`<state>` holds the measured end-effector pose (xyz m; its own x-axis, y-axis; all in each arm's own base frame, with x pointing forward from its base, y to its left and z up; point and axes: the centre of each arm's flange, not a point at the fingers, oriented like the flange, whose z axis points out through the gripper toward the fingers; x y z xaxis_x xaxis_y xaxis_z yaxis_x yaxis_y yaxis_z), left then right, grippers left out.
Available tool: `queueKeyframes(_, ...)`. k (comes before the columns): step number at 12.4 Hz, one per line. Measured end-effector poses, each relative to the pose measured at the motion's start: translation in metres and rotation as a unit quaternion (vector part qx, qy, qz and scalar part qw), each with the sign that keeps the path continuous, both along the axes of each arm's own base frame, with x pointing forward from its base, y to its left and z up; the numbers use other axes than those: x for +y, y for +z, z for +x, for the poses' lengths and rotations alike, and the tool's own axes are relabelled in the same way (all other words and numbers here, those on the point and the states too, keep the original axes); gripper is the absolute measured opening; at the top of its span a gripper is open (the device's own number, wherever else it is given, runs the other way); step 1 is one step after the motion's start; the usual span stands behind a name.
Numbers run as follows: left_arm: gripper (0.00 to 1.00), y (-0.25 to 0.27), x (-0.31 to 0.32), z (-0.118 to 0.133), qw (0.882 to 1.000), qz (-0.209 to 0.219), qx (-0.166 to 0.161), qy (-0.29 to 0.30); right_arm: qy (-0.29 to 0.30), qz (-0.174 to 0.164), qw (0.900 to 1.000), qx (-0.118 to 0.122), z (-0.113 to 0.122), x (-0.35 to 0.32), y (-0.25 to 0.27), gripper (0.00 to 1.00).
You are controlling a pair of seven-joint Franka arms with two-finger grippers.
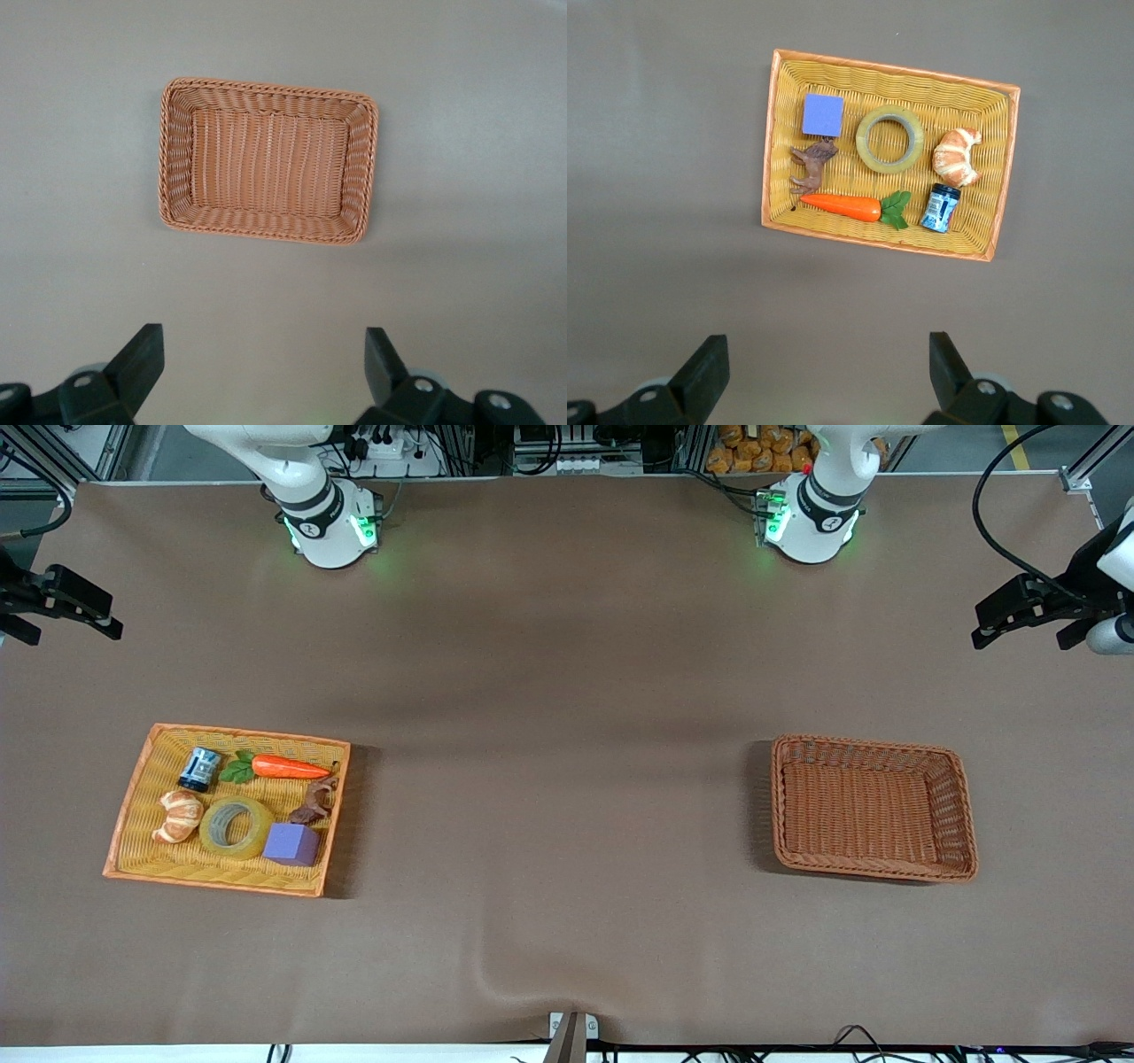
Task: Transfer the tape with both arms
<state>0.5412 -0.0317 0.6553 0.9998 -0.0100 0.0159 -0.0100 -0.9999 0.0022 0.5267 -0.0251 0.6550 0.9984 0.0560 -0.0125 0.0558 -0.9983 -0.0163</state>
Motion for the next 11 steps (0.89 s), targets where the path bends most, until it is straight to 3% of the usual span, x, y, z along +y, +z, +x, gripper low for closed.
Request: queueKeyframes(11,1.00,-0.0068,-0.0071,0.0034,1.000,0.000,0.006,-0.006,0.000,0.001,1.000,0.010,0.0020,-0.0004,-0.0081,1.00)
